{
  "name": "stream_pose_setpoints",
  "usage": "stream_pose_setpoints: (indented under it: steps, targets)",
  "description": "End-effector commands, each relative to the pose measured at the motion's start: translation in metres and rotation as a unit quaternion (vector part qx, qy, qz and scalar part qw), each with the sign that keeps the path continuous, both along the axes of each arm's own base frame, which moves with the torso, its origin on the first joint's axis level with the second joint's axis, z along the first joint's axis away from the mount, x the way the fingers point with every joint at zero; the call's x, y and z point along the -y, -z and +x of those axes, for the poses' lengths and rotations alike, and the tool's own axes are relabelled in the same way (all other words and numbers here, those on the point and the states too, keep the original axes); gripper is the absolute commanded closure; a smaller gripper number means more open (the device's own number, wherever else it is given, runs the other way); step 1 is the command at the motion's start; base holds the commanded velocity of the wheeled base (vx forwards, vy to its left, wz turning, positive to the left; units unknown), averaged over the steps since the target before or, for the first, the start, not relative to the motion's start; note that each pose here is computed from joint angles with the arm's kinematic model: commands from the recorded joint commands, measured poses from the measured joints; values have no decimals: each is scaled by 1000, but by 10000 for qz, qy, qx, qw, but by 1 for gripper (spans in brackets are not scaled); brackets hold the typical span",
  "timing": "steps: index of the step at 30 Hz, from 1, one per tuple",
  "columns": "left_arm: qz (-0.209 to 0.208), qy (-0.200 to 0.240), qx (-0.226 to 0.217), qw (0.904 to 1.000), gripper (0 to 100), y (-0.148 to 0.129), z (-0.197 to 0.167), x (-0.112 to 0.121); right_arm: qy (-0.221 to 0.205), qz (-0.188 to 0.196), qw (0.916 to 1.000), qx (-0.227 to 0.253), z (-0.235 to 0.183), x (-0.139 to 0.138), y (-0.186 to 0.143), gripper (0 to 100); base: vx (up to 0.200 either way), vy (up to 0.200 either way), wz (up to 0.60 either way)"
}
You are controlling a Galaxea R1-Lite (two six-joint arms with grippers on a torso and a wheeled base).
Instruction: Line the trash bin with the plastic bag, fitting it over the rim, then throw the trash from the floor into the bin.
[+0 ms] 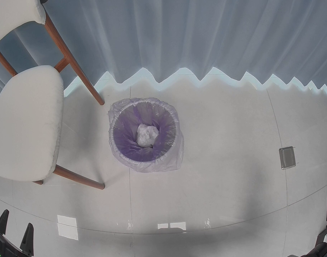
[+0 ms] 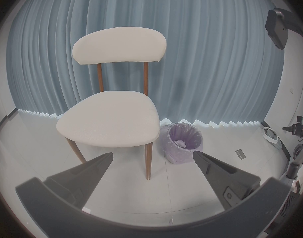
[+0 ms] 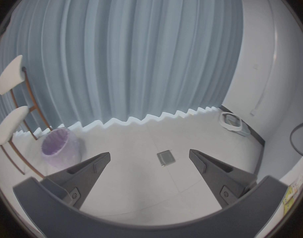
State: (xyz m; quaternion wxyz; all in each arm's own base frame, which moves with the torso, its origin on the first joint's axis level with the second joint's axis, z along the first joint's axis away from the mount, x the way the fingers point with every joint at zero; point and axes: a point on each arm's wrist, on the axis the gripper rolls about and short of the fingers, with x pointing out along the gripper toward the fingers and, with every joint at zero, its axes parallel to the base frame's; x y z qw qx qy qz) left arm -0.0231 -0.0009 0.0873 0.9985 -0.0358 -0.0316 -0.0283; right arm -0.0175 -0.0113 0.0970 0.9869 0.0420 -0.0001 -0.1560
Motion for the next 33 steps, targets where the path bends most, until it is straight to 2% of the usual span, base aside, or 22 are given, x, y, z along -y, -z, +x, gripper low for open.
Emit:
stream_pose_setpoints:
  steps: [1, 2, 4, 6, 8, 10, 12, 13, 15, 17, 21, 28, 31, 33]
  targets:
    - [-3, 5, 3, 10000, 0, 5, 0, 0, 293, 37, 9995, -118, 1, 0, 14, 0, 0, 0, 0]
    - [-2, 13, 11, 10000, 0, 5, 0, 0, 254, 28, 9996, -143, 0, -1, 14, 0, 0, 0, 0]
    - [15, 42, 12, 10000, 0, 5, 0, 0, -83, 39, 9999, -146, 1, -2, 13, 0, 0, 0, 0]
    - [7, 43, 11, 10000, 0, 5, 0, 0, -891, -86, 9958, -185, 2, -5, 14, 0, 0, 0, 0]
    - [0, 43, 18, 10000, 0, 5, 0, 0, -1560, -307, 9870, -247, 2, -8, 14, 0, 0, 0, 0]
    - [8, 50, 19, 10000, 0, 5, 0, 0, -2181, -422, 9741, -422, 2, -11, 19, 0, 0, 0, 0]
    - [8, 66, 11, 10000, 0, 5, 0, 0, -2168, -416, 9742, -468, 2, -11, 19, 0, 0, 0, 0]
    - [1, 59, 18, 10000, 0, 5, 0, 0, -1852, -265, 9814, -426, 2, -10, 20, 0, 0, 0, 0]
    - [-8, 59, 18, 10000, 0, 5, 0, 0, -1299, -220, 9911, -194, -2, -11, 20, 0, 0, 0, 0]
    - [0, 59, 18, 10000, 0, 5, 0, 0, -1424, -247, 9895, -24, -5, -11, 21, 0, 0, 0, 0]
    - [-33, 30, 17, 10000, 0, 5, 0, 0, -1431, -367, 9890, 2, -5, -11, 21, 0, 0, 0, 0]
    - [245, 412, 9, 9989, 0, 5, 0, 2, -1431, -254, 9894, 29, -5, -11, 21, 0, 0, 0, 0]
    - [474, 405, 9, 9981, 0, 6, 0, 2, -1431, -254, 9894, 29, -5, -11, 21, 0, 0, 0, 0]
    - [481, 274, 4, 9985, 0, 6, 0, 1, -1446, -329, 9889, 9, -5, -11, 21, 0, 0, 0, 0]
